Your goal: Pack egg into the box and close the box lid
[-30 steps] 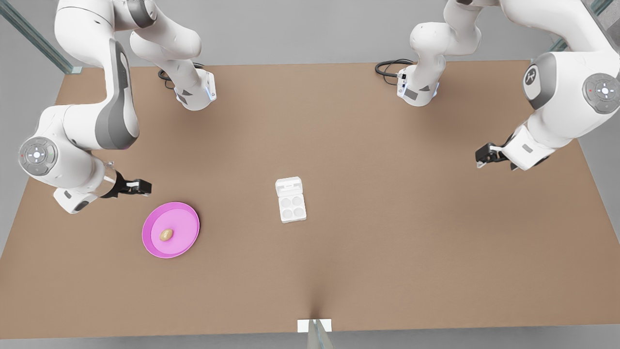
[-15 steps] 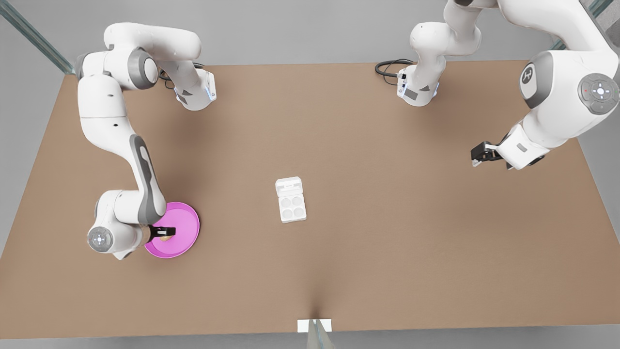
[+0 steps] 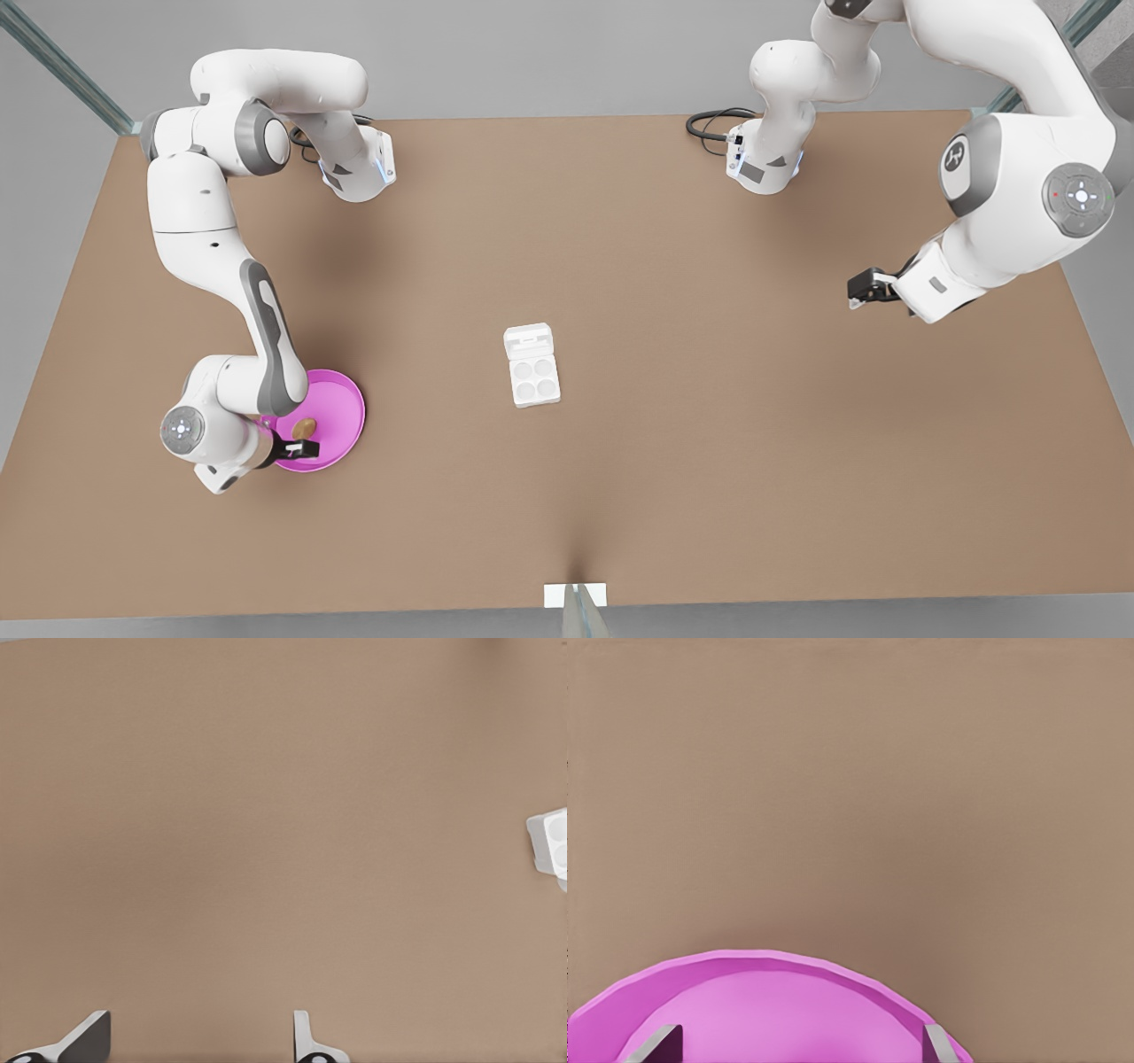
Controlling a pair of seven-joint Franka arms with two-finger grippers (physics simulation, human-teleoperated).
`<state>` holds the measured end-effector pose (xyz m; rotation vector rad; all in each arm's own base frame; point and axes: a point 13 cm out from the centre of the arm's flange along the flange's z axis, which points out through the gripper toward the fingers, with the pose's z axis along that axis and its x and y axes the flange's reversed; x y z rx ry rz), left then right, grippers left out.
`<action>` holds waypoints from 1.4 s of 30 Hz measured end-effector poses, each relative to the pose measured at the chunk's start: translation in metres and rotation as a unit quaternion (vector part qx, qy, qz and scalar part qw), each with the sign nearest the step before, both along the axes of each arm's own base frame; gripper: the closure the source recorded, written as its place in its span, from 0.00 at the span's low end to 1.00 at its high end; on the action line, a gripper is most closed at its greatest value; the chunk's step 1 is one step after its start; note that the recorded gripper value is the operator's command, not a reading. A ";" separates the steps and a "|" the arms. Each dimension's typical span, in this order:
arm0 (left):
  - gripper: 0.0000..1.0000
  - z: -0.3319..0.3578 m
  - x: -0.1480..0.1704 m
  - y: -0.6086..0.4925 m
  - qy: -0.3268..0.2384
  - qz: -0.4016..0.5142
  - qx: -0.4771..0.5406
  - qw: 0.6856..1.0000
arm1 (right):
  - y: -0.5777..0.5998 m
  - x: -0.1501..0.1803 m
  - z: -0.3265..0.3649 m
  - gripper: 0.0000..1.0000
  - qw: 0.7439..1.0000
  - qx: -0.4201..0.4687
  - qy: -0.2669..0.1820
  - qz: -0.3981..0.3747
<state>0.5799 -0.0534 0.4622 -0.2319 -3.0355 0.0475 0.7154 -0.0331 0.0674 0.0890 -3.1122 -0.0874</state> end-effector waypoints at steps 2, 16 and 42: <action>0.00 -0.001 0.000 -0.001 0.001 -0.001 0.000 1.000 | 0.000 -0.004 -0.003 0.00 1.000 0.002 0.002 0.003; 0.00 -0.006 0.001 -0.003 0.005 -0.006 -0.001 1.000 | 0.001 -0.048 -0.020 0.00 1.000 0.005 0.017 0.017; 0.00 -0.010 0.001 -0.008 0.008 -0.011 0.000 1.000 | 0.004 -0.053 -0.024 0.25 1.000 0.018 0.016 0.018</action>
